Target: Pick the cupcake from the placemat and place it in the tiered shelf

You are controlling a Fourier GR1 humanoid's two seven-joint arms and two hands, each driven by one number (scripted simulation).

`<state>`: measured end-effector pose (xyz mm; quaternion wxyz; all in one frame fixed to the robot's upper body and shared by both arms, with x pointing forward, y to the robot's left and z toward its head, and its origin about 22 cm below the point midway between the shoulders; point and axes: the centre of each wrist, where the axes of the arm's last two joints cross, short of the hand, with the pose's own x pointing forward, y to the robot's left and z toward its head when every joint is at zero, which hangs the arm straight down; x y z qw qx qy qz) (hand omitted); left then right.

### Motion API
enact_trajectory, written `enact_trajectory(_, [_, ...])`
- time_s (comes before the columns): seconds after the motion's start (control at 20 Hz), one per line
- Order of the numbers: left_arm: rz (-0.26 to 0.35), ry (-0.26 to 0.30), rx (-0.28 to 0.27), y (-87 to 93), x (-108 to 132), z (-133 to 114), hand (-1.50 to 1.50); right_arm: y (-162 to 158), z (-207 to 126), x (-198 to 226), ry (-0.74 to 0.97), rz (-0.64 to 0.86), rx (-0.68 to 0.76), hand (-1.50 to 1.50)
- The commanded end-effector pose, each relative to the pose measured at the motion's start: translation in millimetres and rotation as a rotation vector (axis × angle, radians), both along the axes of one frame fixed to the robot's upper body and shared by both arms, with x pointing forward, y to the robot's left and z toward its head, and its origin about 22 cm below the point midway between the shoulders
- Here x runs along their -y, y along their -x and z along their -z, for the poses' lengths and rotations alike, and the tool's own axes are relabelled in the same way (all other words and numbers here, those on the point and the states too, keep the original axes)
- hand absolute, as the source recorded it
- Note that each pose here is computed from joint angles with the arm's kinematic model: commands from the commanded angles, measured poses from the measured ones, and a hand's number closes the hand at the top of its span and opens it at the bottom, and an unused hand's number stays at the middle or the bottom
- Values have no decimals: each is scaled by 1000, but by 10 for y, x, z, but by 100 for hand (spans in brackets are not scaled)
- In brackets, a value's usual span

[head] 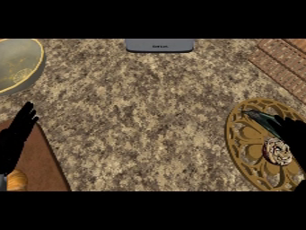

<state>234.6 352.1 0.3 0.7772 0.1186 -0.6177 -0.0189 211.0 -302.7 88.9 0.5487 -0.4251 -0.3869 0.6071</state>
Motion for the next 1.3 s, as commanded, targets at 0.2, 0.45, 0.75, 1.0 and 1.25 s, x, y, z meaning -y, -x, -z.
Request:
enact_trajectory(0.2, [8,-10,0,-90,76,-156,0,-196,135,119,34,27,-1,-150])
enact_trajectory(0.45, [-4,12,2,-49,66,-117,0,-80,497,399,2,-9,9,-150])
enact_trajectory(0.75, [-2,10,5,38,79,87,0,-353,504,571,-4,-12,4,-150])
enact_trajectory(1.0, [-11,-6,7,24,-118,-39,0,-272,809,265,7,20,-34,-150])
enact_trajectory(1.25, [-9,-2,0,46,90,97,0,-572,704,371,-39,-6,-53,150])
